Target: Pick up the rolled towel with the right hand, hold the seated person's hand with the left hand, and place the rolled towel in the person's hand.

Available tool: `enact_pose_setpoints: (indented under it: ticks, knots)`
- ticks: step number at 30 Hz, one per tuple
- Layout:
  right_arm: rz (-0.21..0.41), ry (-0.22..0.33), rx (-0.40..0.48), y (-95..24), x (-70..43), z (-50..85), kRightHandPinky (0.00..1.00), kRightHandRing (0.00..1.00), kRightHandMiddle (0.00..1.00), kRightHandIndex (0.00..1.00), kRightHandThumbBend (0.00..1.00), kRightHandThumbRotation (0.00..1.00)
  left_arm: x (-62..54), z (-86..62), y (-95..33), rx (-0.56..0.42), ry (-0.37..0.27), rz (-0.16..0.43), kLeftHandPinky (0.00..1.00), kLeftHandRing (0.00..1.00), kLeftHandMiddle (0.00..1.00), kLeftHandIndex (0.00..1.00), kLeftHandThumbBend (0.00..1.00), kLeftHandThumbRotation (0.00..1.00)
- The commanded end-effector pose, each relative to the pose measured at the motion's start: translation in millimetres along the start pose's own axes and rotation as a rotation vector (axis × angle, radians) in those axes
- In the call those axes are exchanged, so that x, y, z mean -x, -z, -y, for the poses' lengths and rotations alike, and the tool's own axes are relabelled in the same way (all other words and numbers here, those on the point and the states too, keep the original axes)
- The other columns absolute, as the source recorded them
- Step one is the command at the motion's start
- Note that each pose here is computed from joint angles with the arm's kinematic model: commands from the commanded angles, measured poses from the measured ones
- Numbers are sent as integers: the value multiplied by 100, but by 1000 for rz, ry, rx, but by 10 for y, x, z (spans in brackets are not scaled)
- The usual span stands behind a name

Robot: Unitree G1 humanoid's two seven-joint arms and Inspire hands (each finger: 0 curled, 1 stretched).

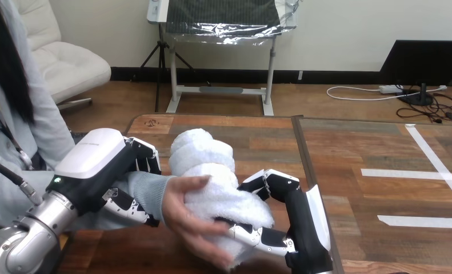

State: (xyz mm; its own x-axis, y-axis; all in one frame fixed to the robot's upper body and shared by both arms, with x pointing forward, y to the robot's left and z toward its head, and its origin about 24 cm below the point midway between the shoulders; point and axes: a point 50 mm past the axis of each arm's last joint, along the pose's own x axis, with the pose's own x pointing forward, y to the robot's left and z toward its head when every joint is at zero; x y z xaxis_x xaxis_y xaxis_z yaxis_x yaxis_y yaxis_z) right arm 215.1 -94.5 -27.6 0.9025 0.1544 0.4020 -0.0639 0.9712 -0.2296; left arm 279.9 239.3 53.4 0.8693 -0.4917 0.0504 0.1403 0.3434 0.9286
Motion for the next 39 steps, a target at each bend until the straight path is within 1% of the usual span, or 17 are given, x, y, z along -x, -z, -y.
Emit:
enact_pose_setpoints:
  ticks: [1, 7, 21, 39]
  knots:
    - [127, -6, -51, -171, -220, -97, 26, 32, 40, 39, 69, 0, -240, -217, -188, 8, -134, 110, 28, 30, 34, 35, 100, 3]
    - [122, -4, -45, -160, -213, -81, 26, 32, 40, 39, 69, 0, -248, -205, -193, 10, -130, 101, 29, 30, 34, 35, 100, 4]
    - [107, 9, -41, -143, -216, -48, 26, 32, 40, 39, 67, 0, -245, -181, -185, 13, -130, 112, 29, 30, 34, 35, 100, 5]
    - [112, 18, -33, -143, -245, -13, 26, 32, 40, 39, 68, 0, -242, -173, -185, 20, -123, 111, 30, 31, 35, 35, 100, 5]
